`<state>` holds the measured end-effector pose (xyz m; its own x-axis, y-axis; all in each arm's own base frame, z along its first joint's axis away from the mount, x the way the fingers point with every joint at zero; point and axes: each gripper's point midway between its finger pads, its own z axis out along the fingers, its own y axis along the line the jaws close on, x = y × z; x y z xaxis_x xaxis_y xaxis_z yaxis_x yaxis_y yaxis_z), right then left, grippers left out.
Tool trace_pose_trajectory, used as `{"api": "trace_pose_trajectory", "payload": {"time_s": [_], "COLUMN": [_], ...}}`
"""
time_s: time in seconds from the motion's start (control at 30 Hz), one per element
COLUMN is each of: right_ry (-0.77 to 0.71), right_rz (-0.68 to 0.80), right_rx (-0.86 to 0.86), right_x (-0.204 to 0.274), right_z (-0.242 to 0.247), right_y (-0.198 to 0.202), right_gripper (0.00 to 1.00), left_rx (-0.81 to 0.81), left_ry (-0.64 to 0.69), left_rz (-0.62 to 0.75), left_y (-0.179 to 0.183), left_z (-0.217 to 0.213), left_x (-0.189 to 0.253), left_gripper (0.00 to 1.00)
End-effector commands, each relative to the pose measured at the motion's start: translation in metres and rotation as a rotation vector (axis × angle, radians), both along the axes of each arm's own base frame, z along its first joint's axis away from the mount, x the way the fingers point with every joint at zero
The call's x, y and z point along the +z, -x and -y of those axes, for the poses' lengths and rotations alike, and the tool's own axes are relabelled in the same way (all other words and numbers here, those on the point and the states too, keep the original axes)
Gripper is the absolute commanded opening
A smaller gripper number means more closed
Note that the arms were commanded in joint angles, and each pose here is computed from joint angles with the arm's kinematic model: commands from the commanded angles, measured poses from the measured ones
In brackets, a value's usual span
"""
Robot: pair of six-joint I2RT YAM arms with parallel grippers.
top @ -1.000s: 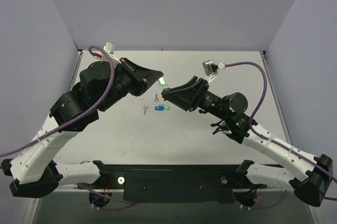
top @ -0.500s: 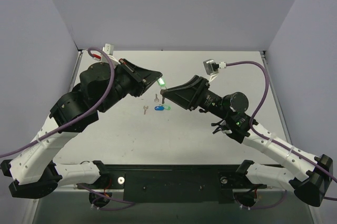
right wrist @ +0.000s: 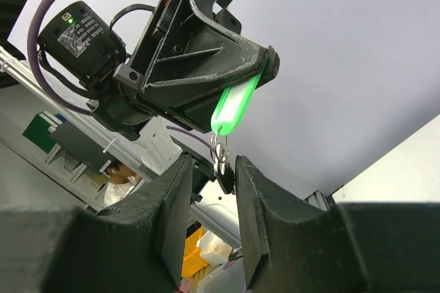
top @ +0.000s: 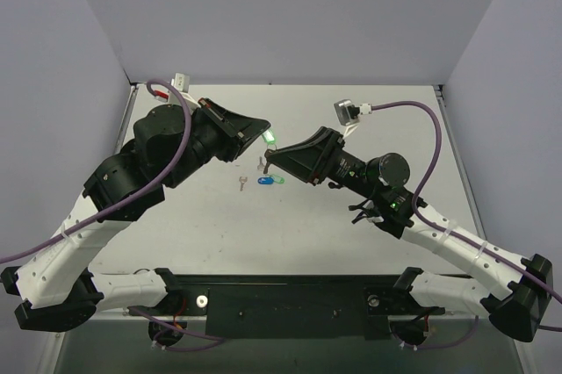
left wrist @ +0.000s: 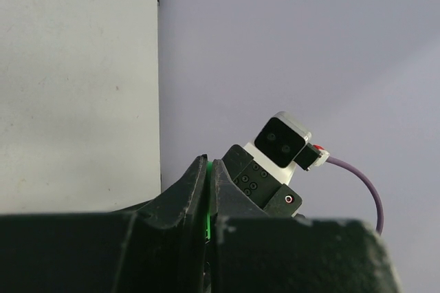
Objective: Remove the keys from the keyring
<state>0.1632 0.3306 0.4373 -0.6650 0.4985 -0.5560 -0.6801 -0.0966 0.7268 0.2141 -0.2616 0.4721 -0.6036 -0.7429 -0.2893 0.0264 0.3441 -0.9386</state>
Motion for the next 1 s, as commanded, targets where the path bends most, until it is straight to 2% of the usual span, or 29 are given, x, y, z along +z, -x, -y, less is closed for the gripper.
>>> {"api": "trace_pose_trajectory", "payload": {"time_s": [0.0,0.6,0.9,0.97], "right_ry": [-0.079,-0.049,-0.040,-0.033], "right_rz": [0.087,0.074,0.078,0.079], "right_rx": [-0.007,-0.025,-0.031,-0.029], "right_x": [0.0320,0.0273,0.0280,0.0269], "right_z": [0.0082,0.0062,0.0062,0.0062], "right_y": [0.0089,0.0046,0.0040,0.0052], "right_gripper": [0.27,0.11,0.09,0.05], "left_rx": [0.027,0.036,0.047,0.045], "left_ry": [0.076,0.075,0.065,0.065], "left_rz": [0.026,0.030,0.023,0.023], "left_y": [0.0010,0.0025,0.0018,0.0021], "left_z": [-0.0068,-0.0116,-0.0137,-0.0136], "left_x": [0.0195,0.0180,0.0118,0.0114], "left_gripper": [0.00,0.00,0.00,0.00]}}
